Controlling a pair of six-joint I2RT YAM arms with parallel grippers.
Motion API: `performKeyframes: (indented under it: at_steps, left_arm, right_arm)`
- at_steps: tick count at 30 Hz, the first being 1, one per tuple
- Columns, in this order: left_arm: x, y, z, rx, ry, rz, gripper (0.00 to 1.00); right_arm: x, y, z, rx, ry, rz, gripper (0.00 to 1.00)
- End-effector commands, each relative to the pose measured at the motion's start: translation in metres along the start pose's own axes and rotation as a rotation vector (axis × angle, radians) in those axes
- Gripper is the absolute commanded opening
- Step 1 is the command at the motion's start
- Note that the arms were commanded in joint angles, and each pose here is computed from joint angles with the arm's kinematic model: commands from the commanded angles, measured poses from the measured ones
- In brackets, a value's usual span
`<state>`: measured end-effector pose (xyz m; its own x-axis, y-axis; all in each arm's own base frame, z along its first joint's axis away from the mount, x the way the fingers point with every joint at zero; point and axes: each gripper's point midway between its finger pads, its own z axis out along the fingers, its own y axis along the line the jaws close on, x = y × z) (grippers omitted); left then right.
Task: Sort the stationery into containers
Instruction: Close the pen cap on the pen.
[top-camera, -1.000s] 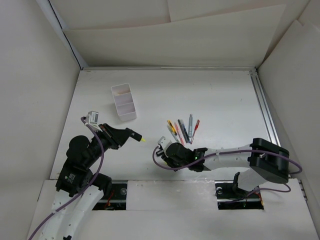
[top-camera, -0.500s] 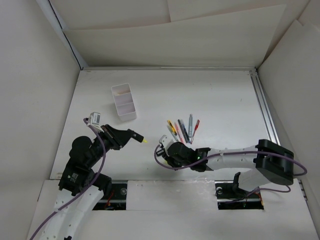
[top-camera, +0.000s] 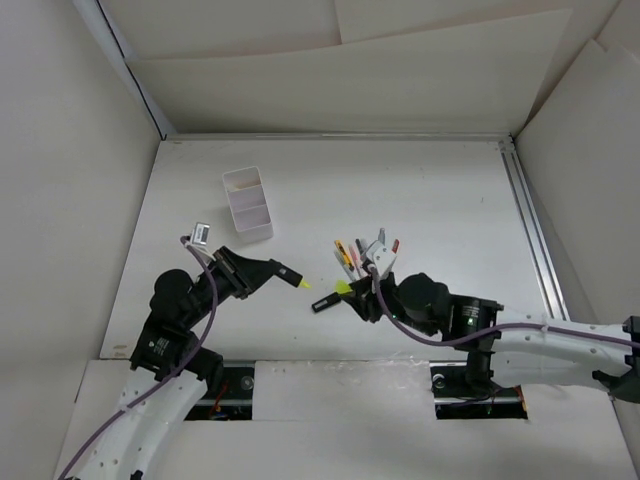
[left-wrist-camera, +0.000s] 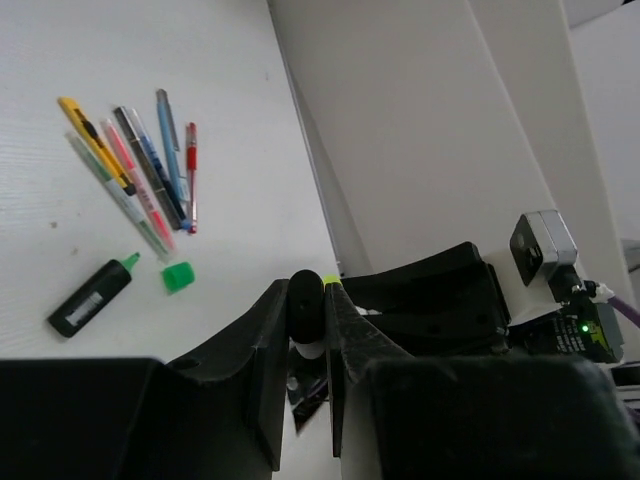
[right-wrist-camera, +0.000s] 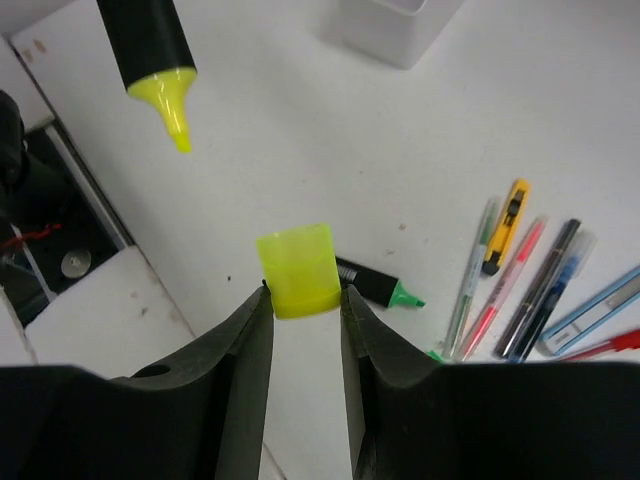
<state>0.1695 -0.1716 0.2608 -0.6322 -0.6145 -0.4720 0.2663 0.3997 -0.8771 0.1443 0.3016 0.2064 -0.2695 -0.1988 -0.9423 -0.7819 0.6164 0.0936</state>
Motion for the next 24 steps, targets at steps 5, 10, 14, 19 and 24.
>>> performKeyframes:
  at_steps: [5, 10, 14, 19, 24]
  left_arm:
    - [-0.008, -0.042, 0.007, 0.182, 0.013, -0.149, 0.0]
    - [-0.01, -0.036, 0.013, 0.149, 0.008, -0.198, 0.0]
    - [-0.012, -0.035, 0.015, 0.147, -0.001, -0.198, 0.0]
    - [-0.016, -0.03, 0.017, 0.125, -0.028, -0.185, 0.0]
    - [-0.018, -0.02, 0.02, 0.086, -0.047, -0.162, 0.0]
  right_arm:
    - [-0.041, -0.009, -0.008, 0.083, -0.127, -0.073, 0.26]
    - [-0.052, -0.004, -0.007, 0.121, -0.145, -0.111, 0.26]
    - [-0.052, 0.005, -0.006, 0.101, -0.143, -0.117, 0.26]
    - [-0.06, 0.007, -0.007, 0.088, -0.157, -0.118, 0.26]
    - [-0.063, 0.013, 0.0, 0.082, -0.136, -0.129, 0.26]
